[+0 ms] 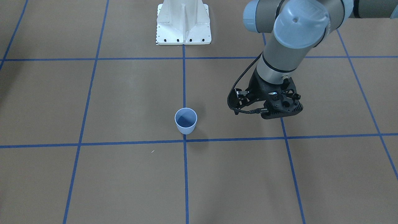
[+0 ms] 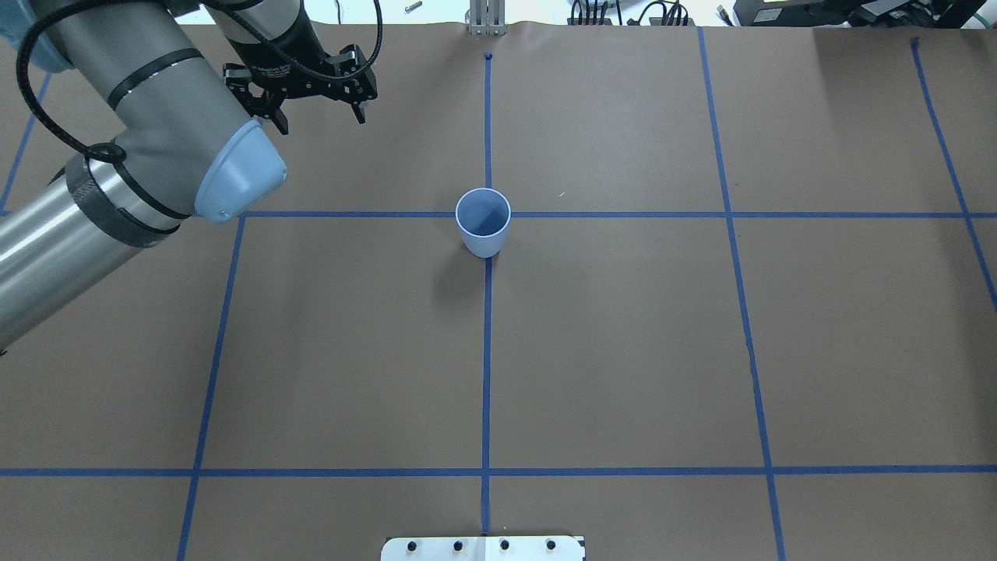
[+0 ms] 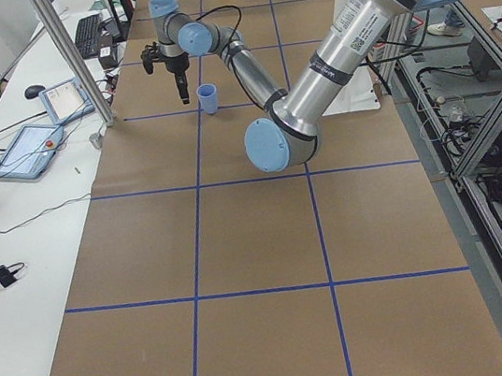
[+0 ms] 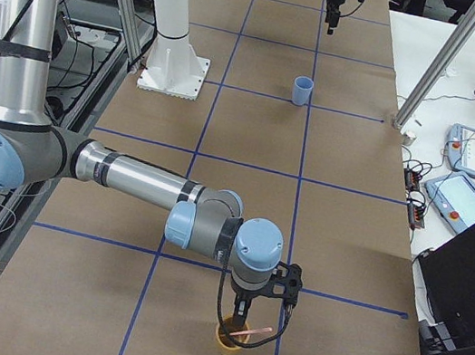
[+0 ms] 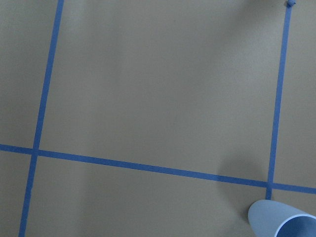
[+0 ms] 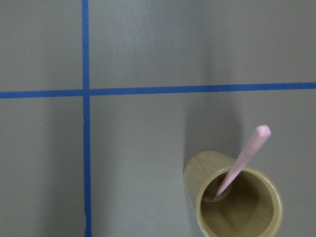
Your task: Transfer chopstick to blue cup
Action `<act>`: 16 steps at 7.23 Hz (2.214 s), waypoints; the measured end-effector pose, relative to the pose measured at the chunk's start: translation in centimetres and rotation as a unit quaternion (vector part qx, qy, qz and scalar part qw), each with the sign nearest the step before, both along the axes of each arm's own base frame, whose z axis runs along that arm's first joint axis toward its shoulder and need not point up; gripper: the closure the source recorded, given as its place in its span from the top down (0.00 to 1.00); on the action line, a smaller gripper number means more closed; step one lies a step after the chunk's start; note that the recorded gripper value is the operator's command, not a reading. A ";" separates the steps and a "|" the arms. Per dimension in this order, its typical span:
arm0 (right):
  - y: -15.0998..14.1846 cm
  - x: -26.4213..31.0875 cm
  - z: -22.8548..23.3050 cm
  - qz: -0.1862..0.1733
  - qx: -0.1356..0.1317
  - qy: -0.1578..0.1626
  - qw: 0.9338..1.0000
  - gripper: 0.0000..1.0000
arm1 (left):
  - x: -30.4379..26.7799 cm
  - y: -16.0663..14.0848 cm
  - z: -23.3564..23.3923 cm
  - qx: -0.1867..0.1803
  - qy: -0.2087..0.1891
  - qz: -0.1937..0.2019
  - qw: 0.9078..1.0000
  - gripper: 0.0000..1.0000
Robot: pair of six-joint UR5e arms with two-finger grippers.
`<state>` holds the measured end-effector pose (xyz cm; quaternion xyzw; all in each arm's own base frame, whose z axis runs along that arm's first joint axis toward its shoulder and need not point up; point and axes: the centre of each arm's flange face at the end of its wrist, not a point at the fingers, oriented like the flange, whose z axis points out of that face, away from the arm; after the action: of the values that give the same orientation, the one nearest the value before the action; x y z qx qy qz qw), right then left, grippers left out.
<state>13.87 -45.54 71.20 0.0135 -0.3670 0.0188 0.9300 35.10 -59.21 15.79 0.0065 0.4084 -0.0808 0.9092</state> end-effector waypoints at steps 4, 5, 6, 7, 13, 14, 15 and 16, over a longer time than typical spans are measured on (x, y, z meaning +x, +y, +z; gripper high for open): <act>-2.1 1.1 2.8 -0.020 0.039 0.046 0.998 1.00 | 0.0 0.0 0.5 -0.003 -0.002 0.000 1.000 0.99; -2.8 1.3 3.3 -0.020 0.043 0.051 0.998 1.00 | 0.0 0.0 0.5 -0.003 -0.002 0.000 1.000 0.99; -3.4 1.4 3.4 -0.020 0.047 0.055 0.997 0.99 | 0.0 0.0 0.5 -0.003 -0.002 0.000 1.000 0.99; -3.8 1.5 3.2 -0.020 0.050 0.060 0.997 0.95 | 0.0 0.0 0.5 -0.003 -0.002 0.000 1.000 0.99; -5.0 1.3 4.7 -0.024 0.061 0.065 0.996 0.79 | -0.2 0.1 1.2 -0.006 -0.005 0.000 1.000 0.99; -4.9 1.3 4.9 -0.024 0.060 0.064 0.996 0.75 | -0.2 0.2 1.5 -0.007 -0.006 0.000 1.000 0.99; -4.7 1.2 5.1 -0.024 0.058 0.063 0.996 0.71 | -0.2 0.2 1.7 -0.008 -0.006 0.000 1.000 0.99; -4.4 1.1 5.3 -0.024 0.056 0.061 0.996 0.63 | -0.2 0.2 1.8 -0.008 -0.007 0.000 1.000 0.99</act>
<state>15.02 -49.97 76.55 0.0582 -0.3101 -0.0248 0.9486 34.87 -59.05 17.60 -0.0006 0.4015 -0.0843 0.9120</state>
